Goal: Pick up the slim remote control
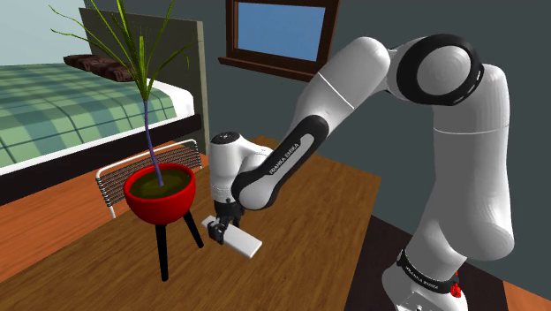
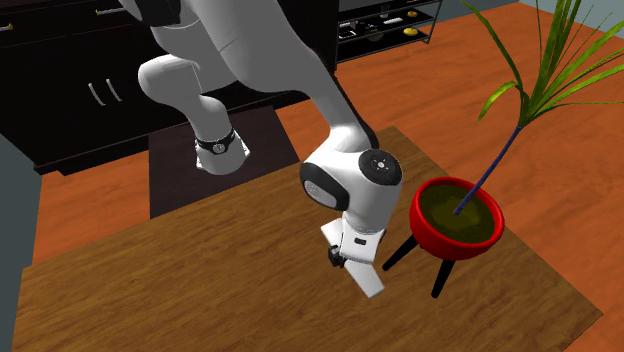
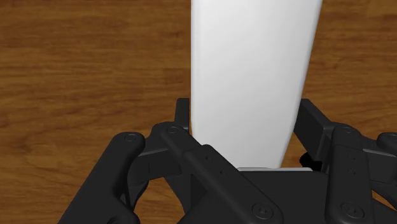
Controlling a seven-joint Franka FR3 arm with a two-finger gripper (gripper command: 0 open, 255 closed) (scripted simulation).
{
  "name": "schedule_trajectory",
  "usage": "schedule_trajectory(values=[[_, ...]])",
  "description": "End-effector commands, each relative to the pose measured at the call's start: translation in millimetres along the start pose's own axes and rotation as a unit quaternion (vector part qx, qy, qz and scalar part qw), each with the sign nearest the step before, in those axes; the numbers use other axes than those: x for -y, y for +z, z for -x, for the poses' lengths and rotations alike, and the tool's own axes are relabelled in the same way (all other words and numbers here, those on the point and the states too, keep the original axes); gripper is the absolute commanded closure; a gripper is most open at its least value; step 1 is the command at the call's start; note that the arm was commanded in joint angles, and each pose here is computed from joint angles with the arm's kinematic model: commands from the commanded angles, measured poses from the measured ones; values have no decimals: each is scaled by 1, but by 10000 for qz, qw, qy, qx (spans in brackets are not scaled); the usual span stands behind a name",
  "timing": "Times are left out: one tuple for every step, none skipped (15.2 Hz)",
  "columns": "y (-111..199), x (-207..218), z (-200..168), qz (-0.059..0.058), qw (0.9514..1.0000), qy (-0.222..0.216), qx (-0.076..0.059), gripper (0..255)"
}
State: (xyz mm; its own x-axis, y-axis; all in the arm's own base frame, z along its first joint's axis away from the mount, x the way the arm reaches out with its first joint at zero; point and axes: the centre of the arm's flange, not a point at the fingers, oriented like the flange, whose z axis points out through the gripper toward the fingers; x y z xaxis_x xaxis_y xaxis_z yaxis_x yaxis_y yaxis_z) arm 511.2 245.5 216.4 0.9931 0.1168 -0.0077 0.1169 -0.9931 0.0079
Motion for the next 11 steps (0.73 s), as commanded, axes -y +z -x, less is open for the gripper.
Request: schedule_trajectory(values=[[-11,0,0,0,10000,-1,0,255],[-16,0,0,0,10000,-1,0,255],[-22,0,0,0,10000,-1,0,255],[-27,0,0,0,10000,-1,0,255],[-32,0,0,0,10000,-1,0,255],[-38,0,0,0,10000,-1,0,255],[-43,0,0,0,10000,-1,0,255],[-48,0,0,0,10000,-1,0,255],[-53,0,1,0,10000,-1,0,255],[-54,0,1,0,10000,-1,1,255],[-54,0,1,0,10000,-1,1,255]])
